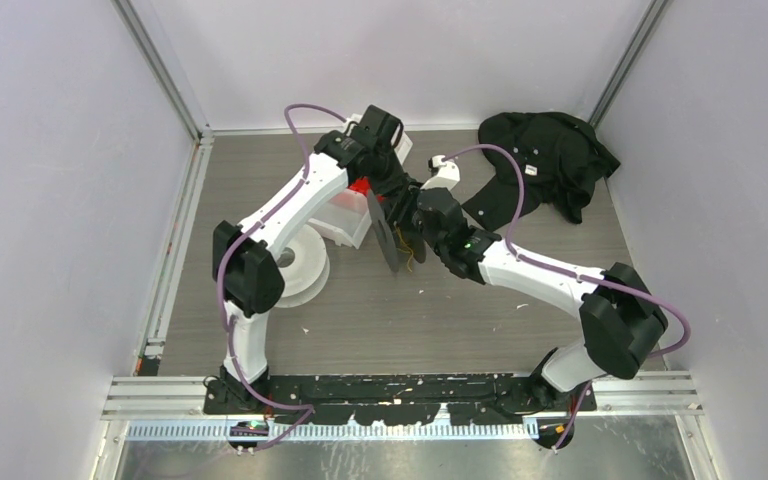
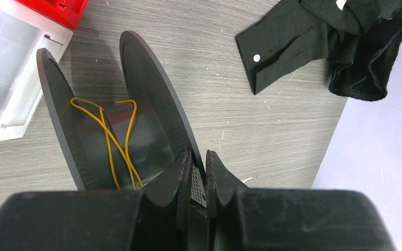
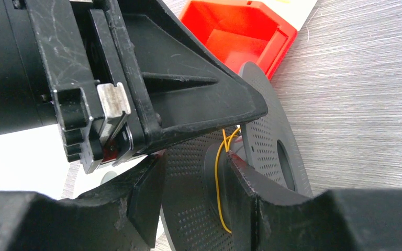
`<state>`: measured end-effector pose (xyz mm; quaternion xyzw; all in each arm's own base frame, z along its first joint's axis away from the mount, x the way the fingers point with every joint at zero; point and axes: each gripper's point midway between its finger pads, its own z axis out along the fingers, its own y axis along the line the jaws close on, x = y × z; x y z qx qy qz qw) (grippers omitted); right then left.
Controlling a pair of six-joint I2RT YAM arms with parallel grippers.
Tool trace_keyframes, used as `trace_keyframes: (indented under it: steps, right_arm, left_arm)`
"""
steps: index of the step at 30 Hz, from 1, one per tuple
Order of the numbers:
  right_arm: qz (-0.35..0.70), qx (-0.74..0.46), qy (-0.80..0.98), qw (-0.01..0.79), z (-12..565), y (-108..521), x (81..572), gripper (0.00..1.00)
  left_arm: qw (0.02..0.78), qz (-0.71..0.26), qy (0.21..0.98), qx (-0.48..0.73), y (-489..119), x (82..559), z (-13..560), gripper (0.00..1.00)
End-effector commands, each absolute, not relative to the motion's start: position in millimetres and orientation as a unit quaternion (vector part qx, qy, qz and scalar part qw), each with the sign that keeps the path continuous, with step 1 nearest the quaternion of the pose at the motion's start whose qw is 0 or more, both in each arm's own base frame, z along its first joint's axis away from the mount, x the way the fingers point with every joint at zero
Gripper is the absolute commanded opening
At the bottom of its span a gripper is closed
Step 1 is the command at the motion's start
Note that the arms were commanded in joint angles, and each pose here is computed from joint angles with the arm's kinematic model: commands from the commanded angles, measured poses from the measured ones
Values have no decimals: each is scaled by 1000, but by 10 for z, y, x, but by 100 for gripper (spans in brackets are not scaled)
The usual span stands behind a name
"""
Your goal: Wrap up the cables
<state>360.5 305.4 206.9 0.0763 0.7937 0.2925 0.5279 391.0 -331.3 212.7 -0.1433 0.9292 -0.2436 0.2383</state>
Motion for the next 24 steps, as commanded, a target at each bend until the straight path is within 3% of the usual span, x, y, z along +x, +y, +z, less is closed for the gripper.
trace_keyframes:
  steps: [1,15,19,24]
  right_arm:
    - [272,72,801,528,2052,2968,3600,50]
    - [347,71,791,499,2410,2594,2867,54]
    - [307,84,797,513,2392,2205,2674,56]
    - [213,121,786,568,2384,1592,2623,68]
  left_arm:
    - [240,-259,926,-130,-3311,3805,2279,0]
    - [244,-257,926,-126,-3278,3807,2154,1]
    - [241,-274,923,-118,-3299,3790,2176,0]
    - [231,-367,895,-105,-3501,3767,2285,1]
